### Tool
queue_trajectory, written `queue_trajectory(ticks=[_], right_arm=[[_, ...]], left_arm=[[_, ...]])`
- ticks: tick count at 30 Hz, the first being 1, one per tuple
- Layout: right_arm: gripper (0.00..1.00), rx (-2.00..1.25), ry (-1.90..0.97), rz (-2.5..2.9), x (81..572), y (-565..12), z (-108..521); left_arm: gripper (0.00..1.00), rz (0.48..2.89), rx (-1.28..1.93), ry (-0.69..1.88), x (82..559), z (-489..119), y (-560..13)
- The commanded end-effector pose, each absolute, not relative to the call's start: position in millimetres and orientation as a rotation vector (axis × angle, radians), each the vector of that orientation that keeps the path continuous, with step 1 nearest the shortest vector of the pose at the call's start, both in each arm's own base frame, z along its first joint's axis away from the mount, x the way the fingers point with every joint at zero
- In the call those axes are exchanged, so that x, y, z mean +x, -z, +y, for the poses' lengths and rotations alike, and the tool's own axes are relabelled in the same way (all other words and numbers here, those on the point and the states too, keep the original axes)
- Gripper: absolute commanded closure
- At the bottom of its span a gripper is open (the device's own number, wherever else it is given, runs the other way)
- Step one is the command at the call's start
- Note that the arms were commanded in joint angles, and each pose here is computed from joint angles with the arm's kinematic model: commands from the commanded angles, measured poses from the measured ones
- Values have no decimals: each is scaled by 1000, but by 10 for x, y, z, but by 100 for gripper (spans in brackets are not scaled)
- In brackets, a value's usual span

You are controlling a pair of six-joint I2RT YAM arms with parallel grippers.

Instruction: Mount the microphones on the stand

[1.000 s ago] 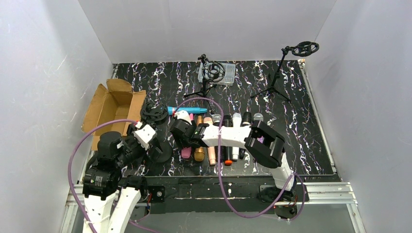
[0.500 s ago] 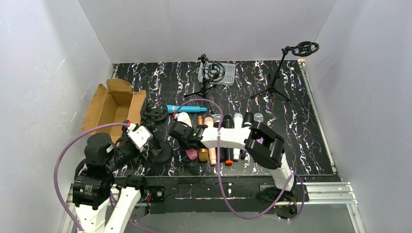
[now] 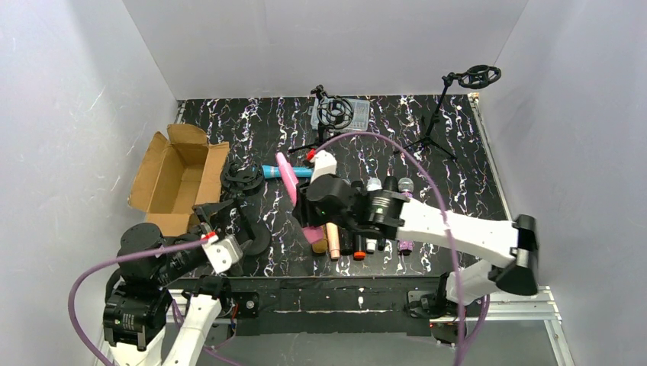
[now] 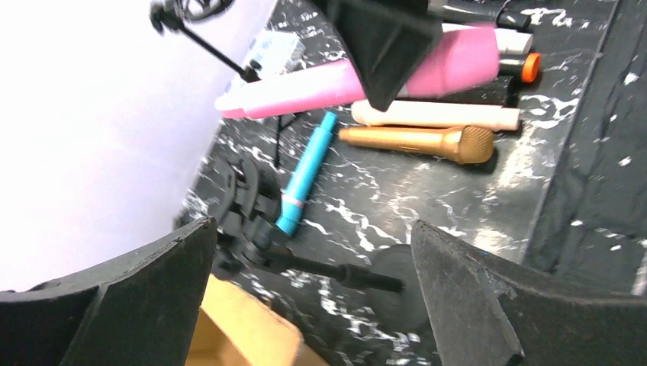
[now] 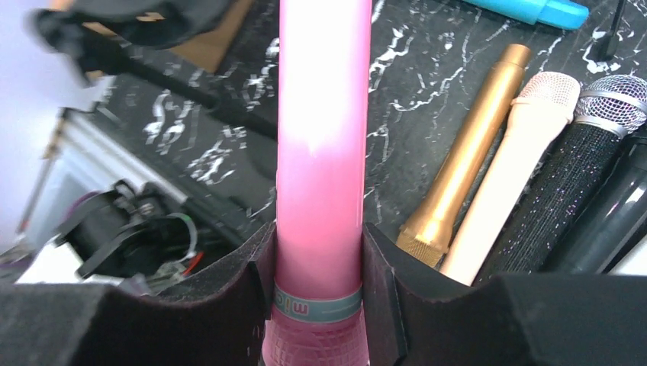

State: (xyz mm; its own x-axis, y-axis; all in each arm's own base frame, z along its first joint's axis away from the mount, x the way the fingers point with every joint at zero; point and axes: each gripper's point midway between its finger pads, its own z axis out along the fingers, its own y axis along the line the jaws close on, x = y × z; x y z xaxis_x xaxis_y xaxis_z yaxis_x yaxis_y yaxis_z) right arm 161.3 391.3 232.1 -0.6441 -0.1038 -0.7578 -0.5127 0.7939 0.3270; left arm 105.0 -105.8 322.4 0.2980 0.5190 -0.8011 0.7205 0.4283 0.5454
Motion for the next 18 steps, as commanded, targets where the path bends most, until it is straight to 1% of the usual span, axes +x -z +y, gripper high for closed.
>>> queue_trajectory(ticks=[1,6,9,13,18], right_arm=[[93,-476,-859,2168,1349,-2891,3777],[93,-622,-1044,2127,1080,-3387,3941],[94,-696,-1144,2074,919,-3664,4073],[94,-768,-1240,2034,761,-3827,4234],[94,-857,-1298,2007,584,-3900,4460]], left_arm=[[2,1024,1459,20,1023,-1159,-3464],[2,620,1654,-303,1150,-1208,-3656],[2,433,1662,-425,1166,-1268,-3849],[2,274,1657,-516,1149,-1330,-3922],[2,216,1640,-566,1180,-1346,-3940]])
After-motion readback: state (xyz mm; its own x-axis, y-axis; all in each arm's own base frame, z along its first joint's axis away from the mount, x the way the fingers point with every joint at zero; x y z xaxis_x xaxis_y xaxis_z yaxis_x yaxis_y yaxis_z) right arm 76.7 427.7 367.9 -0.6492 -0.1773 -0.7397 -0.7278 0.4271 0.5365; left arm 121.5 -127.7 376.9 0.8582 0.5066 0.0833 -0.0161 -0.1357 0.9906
